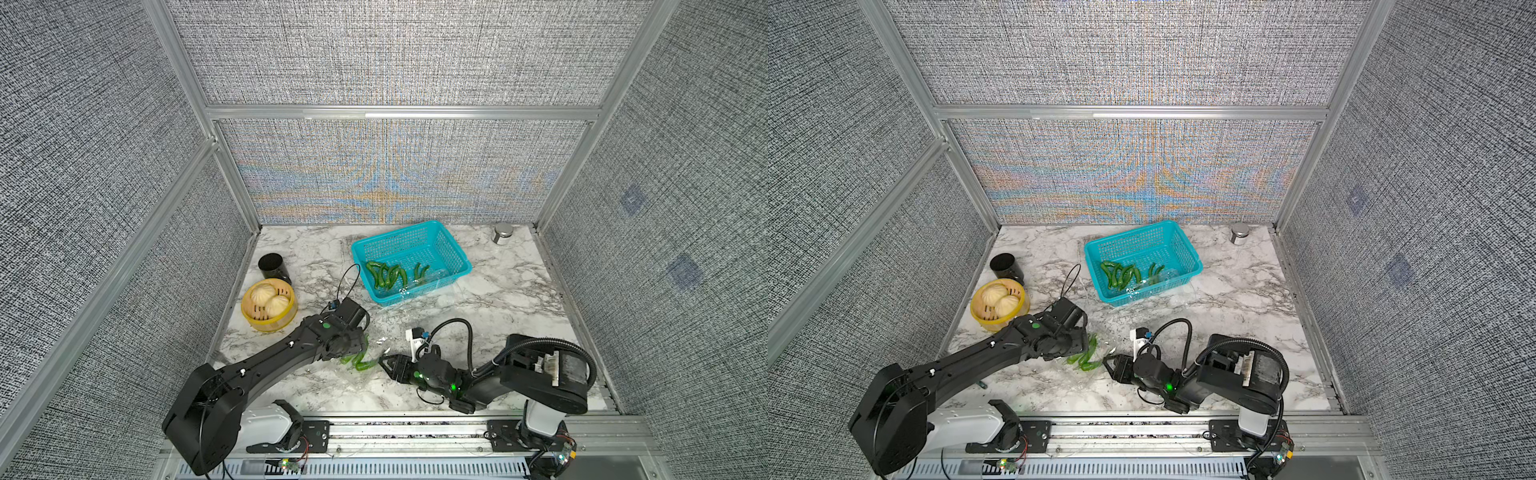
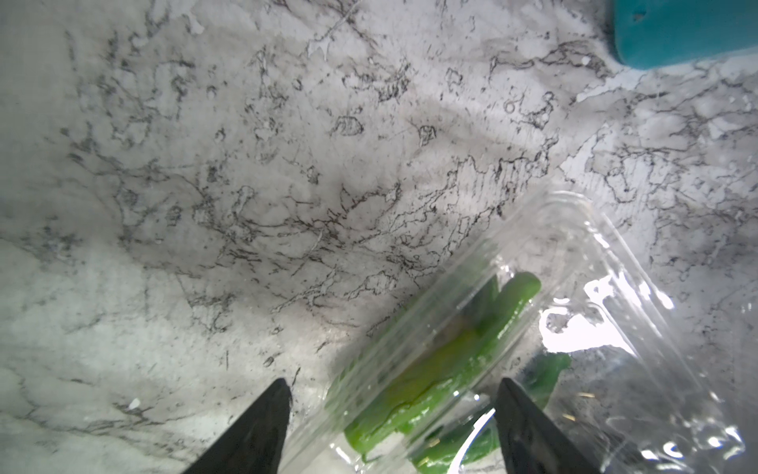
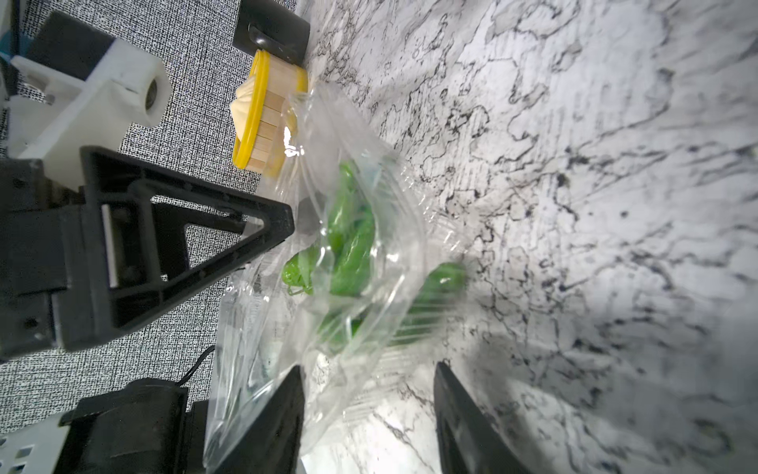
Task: Take small green peppers out of containers
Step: Open the packing box at the center of the board.
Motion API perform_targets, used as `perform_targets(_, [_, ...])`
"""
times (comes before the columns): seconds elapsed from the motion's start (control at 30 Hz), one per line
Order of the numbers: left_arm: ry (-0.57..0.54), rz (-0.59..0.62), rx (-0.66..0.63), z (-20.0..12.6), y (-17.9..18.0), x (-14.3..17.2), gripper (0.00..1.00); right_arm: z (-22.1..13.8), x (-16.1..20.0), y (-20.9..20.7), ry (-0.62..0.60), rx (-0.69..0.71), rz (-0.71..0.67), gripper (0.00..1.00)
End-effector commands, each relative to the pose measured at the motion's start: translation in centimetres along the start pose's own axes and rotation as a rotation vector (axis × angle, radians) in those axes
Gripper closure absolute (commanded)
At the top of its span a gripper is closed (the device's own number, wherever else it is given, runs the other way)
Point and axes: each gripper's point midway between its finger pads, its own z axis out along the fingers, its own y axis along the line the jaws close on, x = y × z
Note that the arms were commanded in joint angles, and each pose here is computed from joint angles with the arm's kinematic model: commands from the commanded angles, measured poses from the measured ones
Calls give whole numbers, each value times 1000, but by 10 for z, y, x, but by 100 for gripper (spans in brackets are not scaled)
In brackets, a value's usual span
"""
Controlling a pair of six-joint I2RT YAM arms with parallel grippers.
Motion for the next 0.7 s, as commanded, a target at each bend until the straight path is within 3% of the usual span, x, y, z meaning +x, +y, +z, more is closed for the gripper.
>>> perform_targets(0.0, [53,-4,-17,2,5,13,22,1,-6,2,-28,-4,4,49])
perform_targets(0.37, [36,6,3,-1,1,11,22,5,-4,50,-6,-207,-85,47])
perform_targets(0.67, [27,15,-1,-3,2,10,22,-4,-4,42,-16,-185,-102,38])
